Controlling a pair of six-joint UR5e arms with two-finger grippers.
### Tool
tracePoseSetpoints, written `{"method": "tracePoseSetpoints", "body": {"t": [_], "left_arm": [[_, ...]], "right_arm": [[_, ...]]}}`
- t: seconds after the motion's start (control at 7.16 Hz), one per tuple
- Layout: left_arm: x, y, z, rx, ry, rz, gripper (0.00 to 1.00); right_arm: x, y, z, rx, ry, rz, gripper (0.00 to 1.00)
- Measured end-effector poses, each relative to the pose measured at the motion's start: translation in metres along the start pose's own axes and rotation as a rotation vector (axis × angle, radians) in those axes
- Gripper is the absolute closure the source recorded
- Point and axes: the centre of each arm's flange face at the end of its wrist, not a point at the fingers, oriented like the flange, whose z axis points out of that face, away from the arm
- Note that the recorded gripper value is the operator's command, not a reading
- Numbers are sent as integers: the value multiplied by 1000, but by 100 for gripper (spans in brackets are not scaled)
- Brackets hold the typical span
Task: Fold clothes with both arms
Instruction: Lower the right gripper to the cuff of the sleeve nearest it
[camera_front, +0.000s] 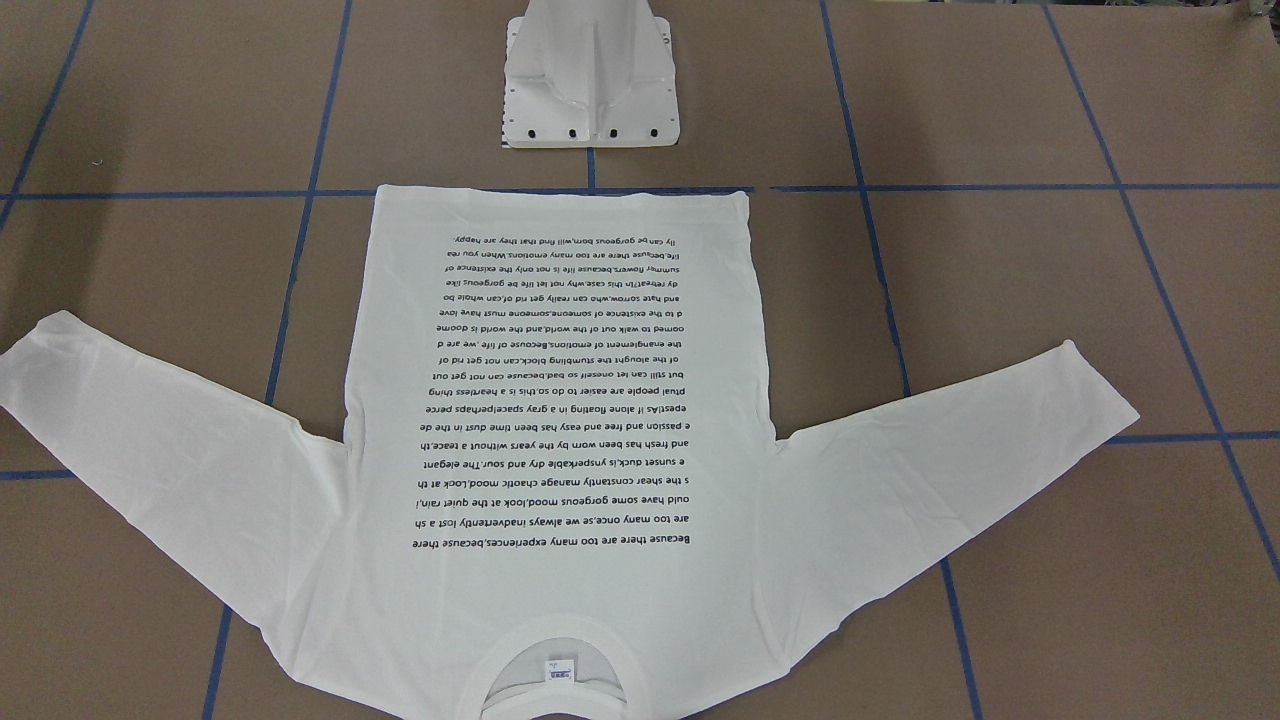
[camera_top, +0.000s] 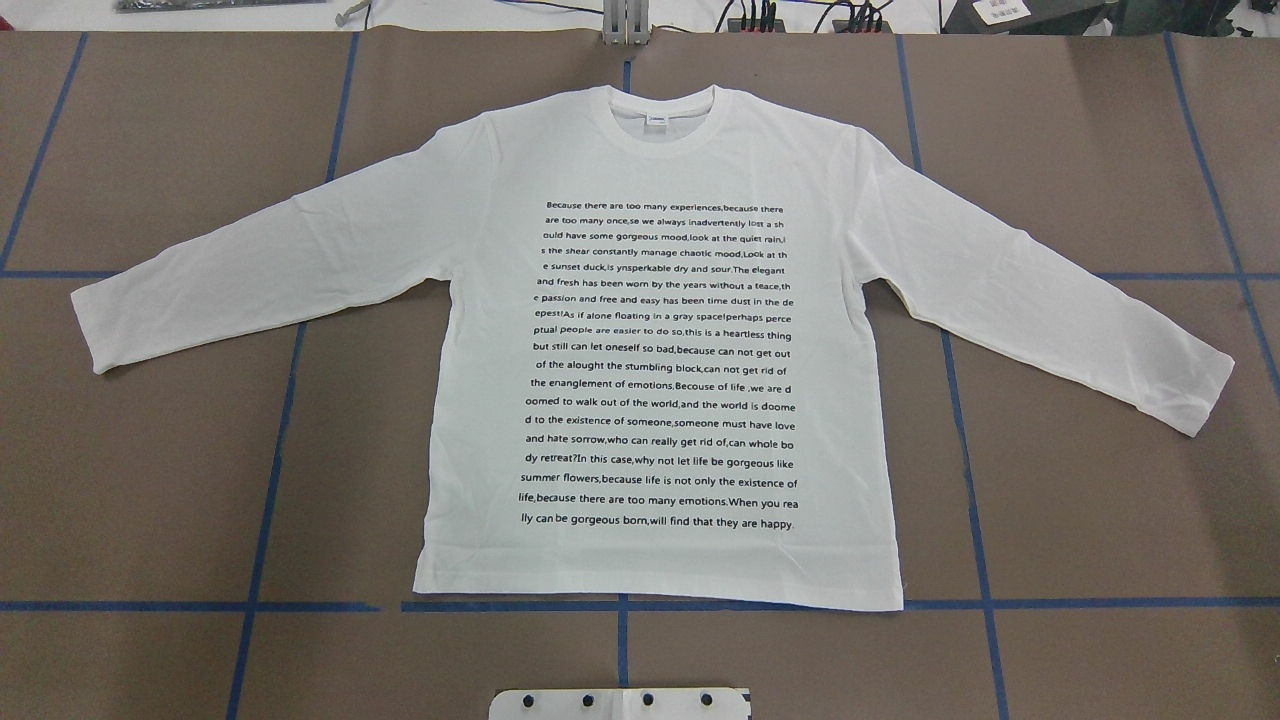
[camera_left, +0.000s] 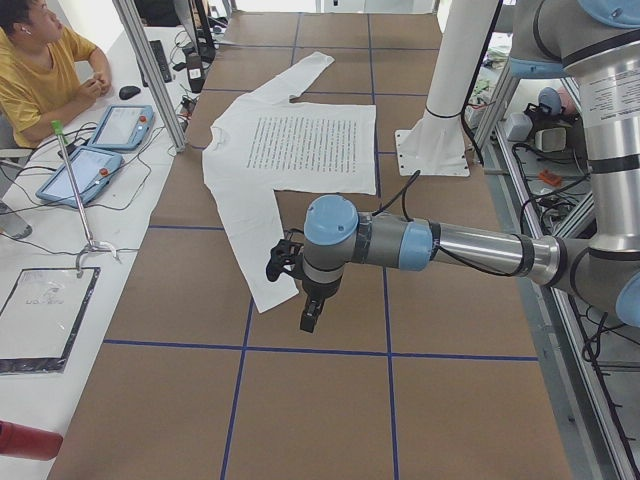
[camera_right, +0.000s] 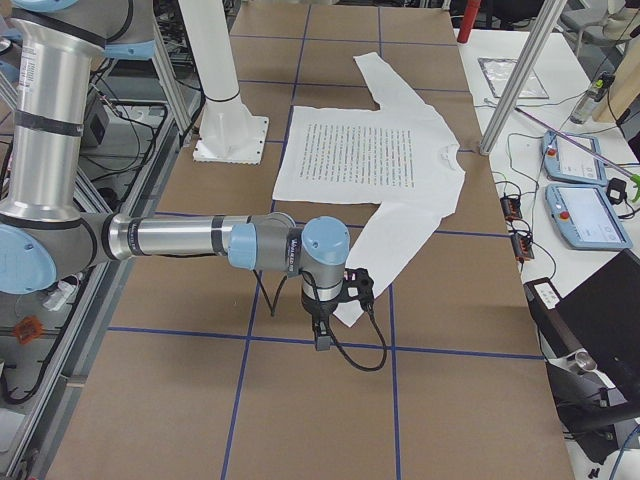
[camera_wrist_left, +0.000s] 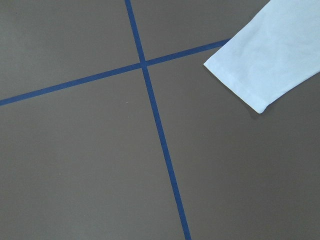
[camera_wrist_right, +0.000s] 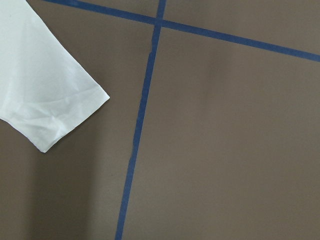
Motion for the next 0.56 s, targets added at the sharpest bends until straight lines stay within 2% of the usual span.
{"method": "tracePoseSetpoints", "body": {"t": [0.28, 0.56], "left_arm": [[3, -2, -3, 16, -7, 17, 0], [18, -11, -21, 67, -16, 65, 0]], "right_arm": [[0, -1, 0, 2, -3, 4, 0], [-11, -16, -18, 44, 3, -20, 0]]}}
